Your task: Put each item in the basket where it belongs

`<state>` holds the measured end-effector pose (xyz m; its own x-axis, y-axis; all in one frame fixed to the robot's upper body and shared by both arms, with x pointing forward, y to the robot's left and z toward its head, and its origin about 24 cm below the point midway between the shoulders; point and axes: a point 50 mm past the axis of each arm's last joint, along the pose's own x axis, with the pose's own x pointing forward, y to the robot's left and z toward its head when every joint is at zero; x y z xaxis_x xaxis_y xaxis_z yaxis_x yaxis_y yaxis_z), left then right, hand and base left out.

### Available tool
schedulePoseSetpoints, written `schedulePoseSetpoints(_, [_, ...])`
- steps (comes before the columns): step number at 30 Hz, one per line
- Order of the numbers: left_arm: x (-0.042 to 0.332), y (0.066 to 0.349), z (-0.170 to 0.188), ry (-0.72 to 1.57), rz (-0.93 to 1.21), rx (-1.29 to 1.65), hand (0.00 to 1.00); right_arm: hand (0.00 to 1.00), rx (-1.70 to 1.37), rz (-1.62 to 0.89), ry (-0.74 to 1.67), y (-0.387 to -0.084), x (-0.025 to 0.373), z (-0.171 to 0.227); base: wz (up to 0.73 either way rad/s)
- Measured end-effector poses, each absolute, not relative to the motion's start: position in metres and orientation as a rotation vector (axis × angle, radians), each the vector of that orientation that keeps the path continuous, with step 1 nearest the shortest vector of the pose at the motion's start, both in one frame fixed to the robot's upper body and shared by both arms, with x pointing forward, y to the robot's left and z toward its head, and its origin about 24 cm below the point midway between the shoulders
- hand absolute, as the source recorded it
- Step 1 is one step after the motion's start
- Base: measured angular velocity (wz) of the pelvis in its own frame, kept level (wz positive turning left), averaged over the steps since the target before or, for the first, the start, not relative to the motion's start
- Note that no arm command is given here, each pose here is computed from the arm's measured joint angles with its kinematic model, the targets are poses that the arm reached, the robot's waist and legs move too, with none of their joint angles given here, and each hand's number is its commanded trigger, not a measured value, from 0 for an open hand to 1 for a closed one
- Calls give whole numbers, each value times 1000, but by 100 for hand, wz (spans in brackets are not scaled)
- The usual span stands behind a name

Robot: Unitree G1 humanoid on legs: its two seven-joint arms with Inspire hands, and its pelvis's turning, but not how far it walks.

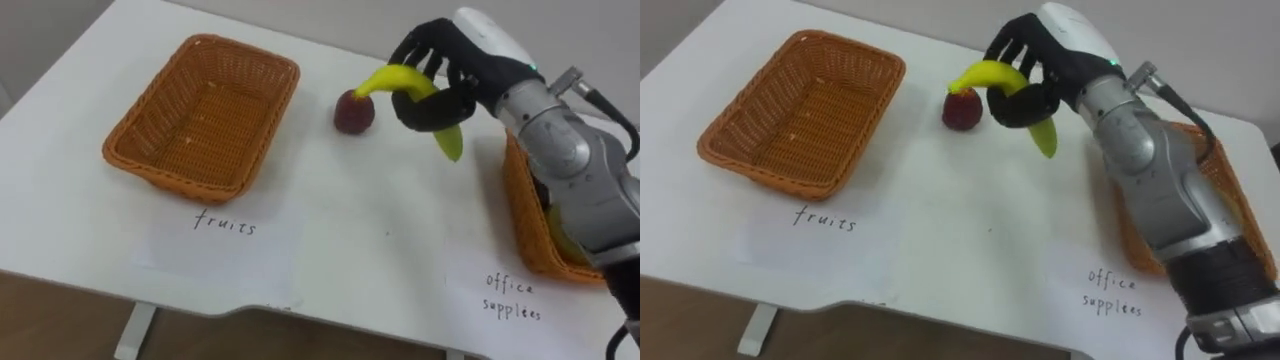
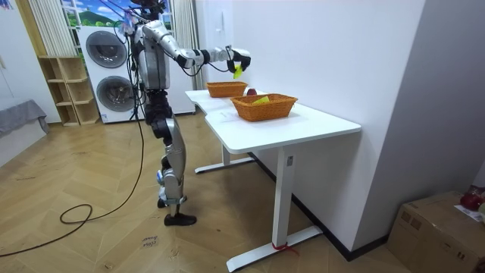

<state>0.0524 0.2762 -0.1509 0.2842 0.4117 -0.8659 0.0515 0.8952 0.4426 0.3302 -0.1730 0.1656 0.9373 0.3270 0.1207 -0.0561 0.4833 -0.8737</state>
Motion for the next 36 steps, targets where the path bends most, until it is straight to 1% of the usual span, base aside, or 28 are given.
schedulePoseSetpoints(2, [47,276,-151,1283,254,424,0,100,-1039,228,-326,-171,328,174,0])
schedulePoseSetpoints(8, [47,270,-153,1278,289,391,0,100,-991,218,-382,-169,323,187,0])
schedulePoseSetpoints(21, [48,268,-154,1269,310,398,0,100,-942,220,-362,-168,324,187,0])
schedulePoseSetpoints(24, [42,268,-154,1290,317,410,0,100,-909,237,-375,-157,325,185,4])
schedulePoseSetpoints(36, [36,268,-155,1314,279,459,0,100,-879,304,-354,-138,326,172,5])
